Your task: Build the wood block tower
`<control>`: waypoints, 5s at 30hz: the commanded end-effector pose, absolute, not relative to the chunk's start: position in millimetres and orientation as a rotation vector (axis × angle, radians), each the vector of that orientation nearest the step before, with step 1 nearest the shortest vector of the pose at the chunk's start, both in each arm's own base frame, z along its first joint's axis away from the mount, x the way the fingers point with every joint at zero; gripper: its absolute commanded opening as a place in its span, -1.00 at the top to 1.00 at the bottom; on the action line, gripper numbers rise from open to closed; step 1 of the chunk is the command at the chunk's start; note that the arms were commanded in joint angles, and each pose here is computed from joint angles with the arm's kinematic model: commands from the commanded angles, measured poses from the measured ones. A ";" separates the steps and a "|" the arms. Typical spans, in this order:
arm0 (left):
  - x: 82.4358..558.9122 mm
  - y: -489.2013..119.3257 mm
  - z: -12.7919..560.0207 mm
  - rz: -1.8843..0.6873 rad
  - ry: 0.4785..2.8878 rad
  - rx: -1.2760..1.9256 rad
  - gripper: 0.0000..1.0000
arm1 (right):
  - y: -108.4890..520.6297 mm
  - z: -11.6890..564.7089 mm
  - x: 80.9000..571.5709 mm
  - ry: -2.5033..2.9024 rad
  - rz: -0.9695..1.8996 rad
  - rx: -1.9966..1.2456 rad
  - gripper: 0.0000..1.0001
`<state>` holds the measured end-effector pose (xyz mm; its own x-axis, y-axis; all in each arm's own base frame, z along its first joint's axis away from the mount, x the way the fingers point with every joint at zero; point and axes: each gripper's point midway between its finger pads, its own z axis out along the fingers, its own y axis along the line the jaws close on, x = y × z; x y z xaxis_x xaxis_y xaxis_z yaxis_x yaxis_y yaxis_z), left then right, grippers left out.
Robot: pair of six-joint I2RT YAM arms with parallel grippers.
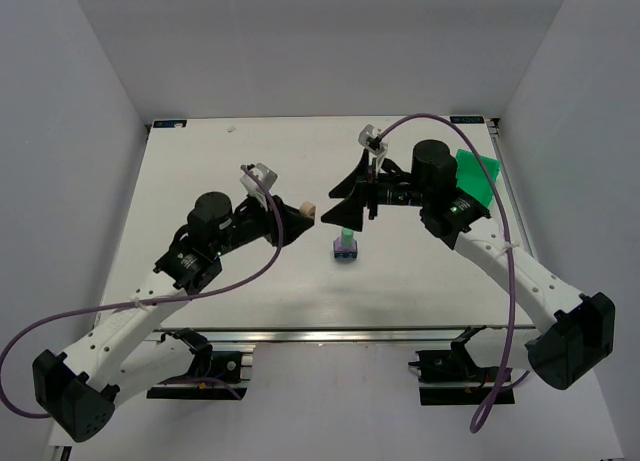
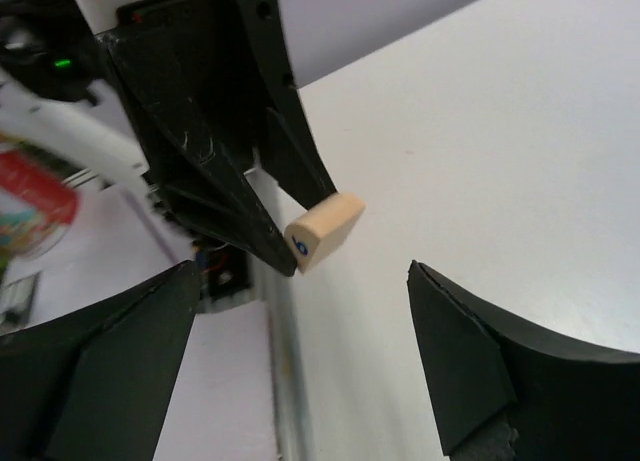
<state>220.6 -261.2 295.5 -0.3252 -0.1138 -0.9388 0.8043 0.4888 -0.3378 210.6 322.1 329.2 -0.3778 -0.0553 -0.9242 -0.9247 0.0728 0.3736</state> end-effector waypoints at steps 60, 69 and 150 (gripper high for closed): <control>278.7 -206.4 20.1 -0.262 2.509 0.892 0.79 | 208.1 307.9 312.1 1.802 0.437 -0.512 -0.79; 285.0 -211.1 32.1 -0.284 2.477 0.854 0.27 | 208.9 307.1 312.5 1.802 0.440 -0.517 -0.79; 284.4 -348.3 207.1 -0.644 1.664 1.856 0.86 | 112.6 249.1 311.9 1.926 0.020 -0.190 -0.79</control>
<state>280.0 -345.4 205.6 0.1307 0.7092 -0.6928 0.9914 -0.1005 0.0841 309.4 114.2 246.4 -0.3584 -0.1259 -0.9250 -0.1507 0.9857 -0.0758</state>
